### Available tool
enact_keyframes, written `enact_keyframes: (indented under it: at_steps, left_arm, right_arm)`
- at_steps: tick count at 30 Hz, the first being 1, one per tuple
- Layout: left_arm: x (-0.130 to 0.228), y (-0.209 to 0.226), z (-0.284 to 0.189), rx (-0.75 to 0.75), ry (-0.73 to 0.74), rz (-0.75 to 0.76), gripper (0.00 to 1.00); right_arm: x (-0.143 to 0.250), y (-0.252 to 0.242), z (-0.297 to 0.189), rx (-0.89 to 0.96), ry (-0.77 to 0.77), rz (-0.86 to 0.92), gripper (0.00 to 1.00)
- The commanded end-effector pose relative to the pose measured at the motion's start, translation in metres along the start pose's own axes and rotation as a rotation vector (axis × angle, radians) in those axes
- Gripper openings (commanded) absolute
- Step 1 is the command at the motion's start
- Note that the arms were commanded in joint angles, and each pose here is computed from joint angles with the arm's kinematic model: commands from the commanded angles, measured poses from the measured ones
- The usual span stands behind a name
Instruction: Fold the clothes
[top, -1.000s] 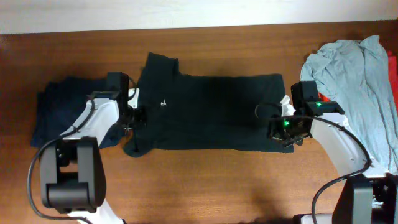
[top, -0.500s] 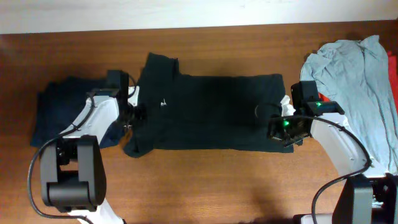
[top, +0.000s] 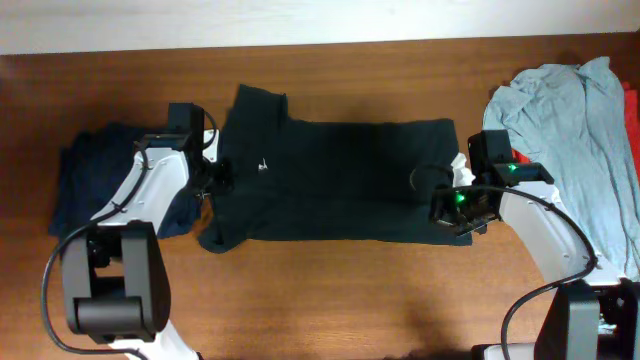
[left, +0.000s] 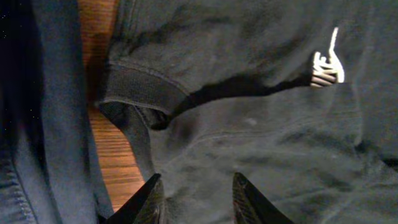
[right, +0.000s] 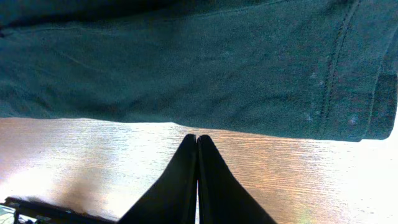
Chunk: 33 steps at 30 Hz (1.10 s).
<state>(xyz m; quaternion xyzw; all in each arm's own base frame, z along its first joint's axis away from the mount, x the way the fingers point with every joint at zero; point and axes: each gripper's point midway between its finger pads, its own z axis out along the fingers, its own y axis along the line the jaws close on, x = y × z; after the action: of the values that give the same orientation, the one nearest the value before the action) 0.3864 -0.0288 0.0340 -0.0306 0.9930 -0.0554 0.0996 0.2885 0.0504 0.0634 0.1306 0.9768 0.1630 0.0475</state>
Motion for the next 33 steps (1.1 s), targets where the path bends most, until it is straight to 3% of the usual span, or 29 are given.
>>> enact_keyframes:
  at_steps: [1, 14, 16, 20, 33]
  left_arm:
    - [0.007, 0.009, 0.014, -0.023, 0.042, -0.040, 0.36]
    - [0.018, 0.012, 0.032, -0.024, 0.101, -0.087, 0.36]
    - [0.017, 0.012, 0.032, -0.024, 0.100, -0.086, 0.30]
    - [0.011, 0.011, 0.029, -0.022, 0.083, -0.085, 0.00]
    - [-0.031, 0.008, 0.001, -0.026, -0.010, -0.074, 0.00]
  right_arm:
    - [-0.002, 0.000, -0.003, 0.006, -0.013, -0.016, 0.04]
    - [-0.002, 0.000, -0.003, 0.006, -0.013, -0.016, 0.04]
    - [-0.002, 0.000, -0.003, 0.006, -0.013, -0.016, 0.04]
    - [-0.002, 0.000, -0.003, 0.006, -0.012, -0.016, 0.04]
    - [-0.002, 0.000, -0.003, 0.006, -0.012, -0.016, 0.04]
